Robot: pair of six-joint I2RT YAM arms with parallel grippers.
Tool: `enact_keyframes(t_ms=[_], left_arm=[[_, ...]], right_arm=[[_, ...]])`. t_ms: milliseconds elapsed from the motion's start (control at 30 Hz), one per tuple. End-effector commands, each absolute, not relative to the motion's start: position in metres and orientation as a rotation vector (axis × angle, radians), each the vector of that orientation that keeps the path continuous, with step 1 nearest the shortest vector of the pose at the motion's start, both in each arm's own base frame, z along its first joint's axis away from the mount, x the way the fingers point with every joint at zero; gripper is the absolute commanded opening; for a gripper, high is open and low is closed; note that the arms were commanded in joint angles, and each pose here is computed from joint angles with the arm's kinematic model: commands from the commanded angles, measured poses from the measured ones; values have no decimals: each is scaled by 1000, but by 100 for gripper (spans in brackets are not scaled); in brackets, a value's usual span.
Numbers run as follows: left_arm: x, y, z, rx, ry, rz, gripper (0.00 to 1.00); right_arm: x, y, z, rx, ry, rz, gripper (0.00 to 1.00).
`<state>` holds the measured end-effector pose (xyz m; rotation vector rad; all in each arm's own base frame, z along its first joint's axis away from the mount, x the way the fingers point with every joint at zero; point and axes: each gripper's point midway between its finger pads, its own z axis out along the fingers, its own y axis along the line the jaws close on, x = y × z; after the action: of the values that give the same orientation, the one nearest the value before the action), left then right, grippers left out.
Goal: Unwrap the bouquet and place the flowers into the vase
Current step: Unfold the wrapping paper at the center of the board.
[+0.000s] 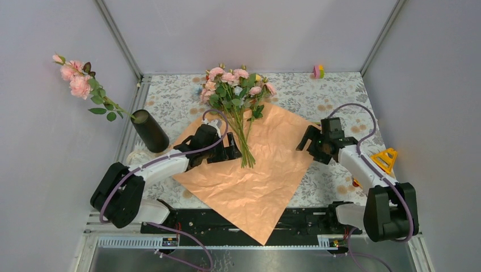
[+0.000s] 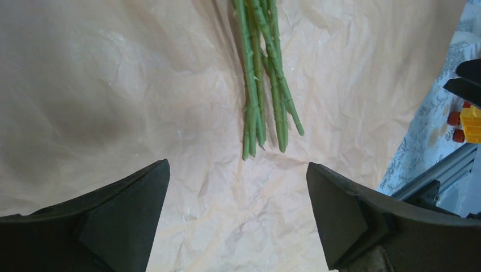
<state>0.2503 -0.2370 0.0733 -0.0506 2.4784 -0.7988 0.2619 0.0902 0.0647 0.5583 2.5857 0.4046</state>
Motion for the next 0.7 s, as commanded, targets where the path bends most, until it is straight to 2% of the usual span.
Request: enact_keyframes(t_ms=[0, 100, 433, 667], left_arm=[[276, -251, 90, -53, 2395, -851, 99], [278, -249, 81, -65, 2414, -829, 99], [280, -246, 60, -98, 2456, -821, 99], [278, -240, 49, -135, 2478, -811, 99]], right_arm=[[281, 63, 59, 667, 2506, 361, 91], [287, 50, 53, 723, 2482, 352, 88], [292, 39, 30, 830, 2484, 387, 66], [298, 40, 18, 859, 2509, 405, 38]])
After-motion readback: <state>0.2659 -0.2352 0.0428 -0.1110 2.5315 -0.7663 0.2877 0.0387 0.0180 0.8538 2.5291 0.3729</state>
